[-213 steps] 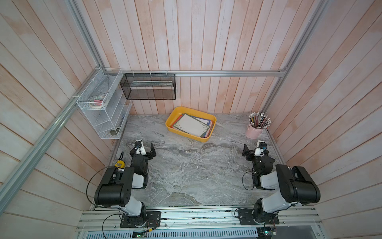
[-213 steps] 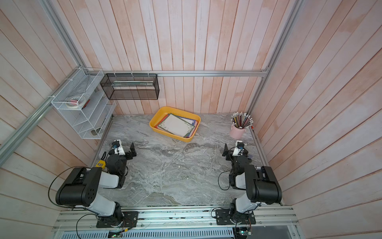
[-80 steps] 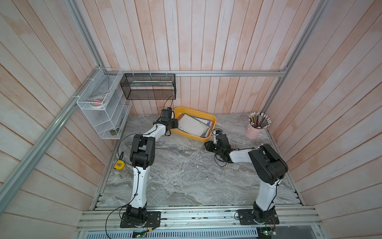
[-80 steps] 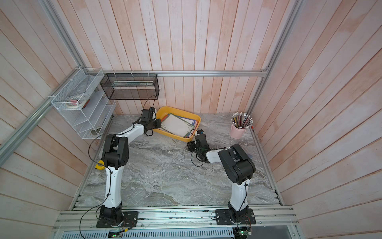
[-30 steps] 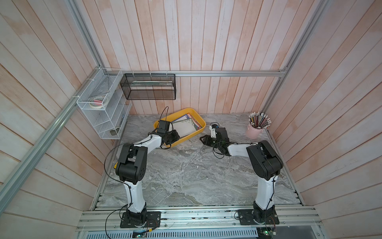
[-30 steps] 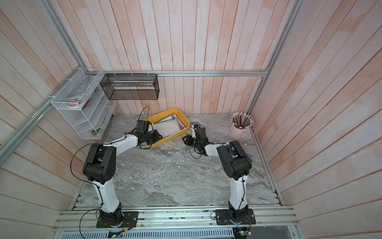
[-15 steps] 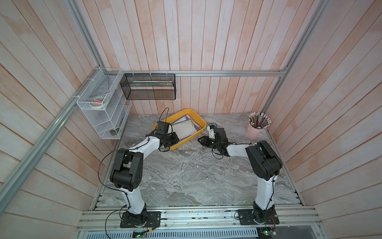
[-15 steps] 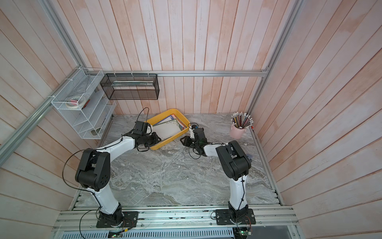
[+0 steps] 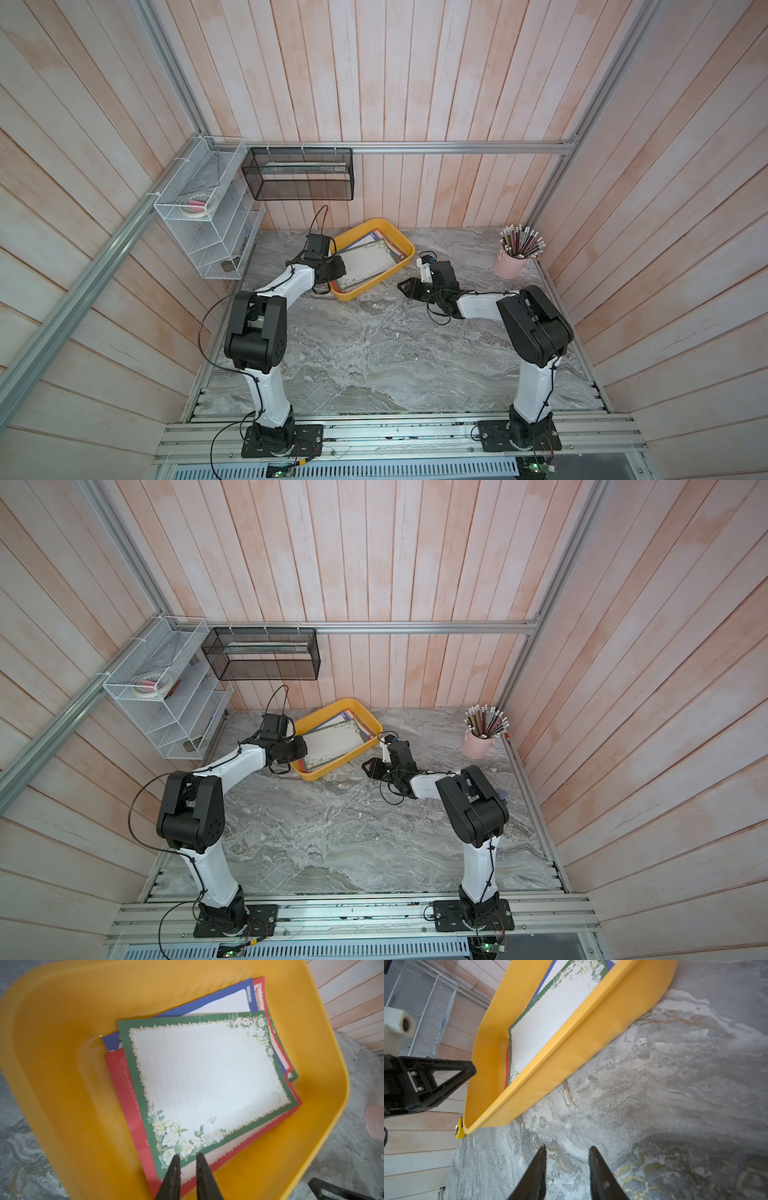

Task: Take out the stationery paper from the storage box
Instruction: Move the storage box to the center of the board.

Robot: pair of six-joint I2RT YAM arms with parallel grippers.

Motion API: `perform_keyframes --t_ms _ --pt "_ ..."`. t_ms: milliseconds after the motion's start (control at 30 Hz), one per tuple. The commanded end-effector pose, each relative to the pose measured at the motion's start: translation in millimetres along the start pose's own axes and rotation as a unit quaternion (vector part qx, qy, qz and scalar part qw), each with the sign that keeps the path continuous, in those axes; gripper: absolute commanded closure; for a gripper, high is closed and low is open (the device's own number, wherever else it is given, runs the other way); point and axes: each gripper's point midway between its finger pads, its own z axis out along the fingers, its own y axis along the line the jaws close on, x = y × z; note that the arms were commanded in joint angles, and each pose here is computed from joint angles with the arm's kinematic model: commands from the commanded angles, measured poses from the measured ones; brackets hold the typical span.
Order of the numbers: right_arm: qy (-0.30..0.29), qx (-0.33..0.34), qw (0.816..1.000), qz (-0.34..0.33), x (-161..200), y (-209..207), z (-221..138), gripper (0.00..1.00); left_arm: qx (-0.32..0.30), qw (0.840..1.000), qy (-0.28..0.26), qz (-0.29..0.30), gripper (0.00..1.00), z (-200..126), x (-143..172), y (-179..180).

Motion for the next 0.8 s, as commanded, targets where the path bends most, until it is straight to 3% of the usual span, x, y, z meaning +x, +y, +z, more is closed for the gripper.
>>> perform_keyframes --t_ms 0,400,767 --pt "-0.007 0.008 1.0 -0.004 -4 -2 6 0.63 -0.01 1.0 0.004 0.006 0.82 5 3 4" --pt "0.004 -0.009 1.0 0.006 -11 -1 31 0.63 0.009 0.999 0.046 -0.022 0.82 -13 56 1" --pt "0.027 -0.014 1.0 0.007 2 6 27 0.63 0.051 0.995 0.07 -0.047 0.82 -44 101 -17"
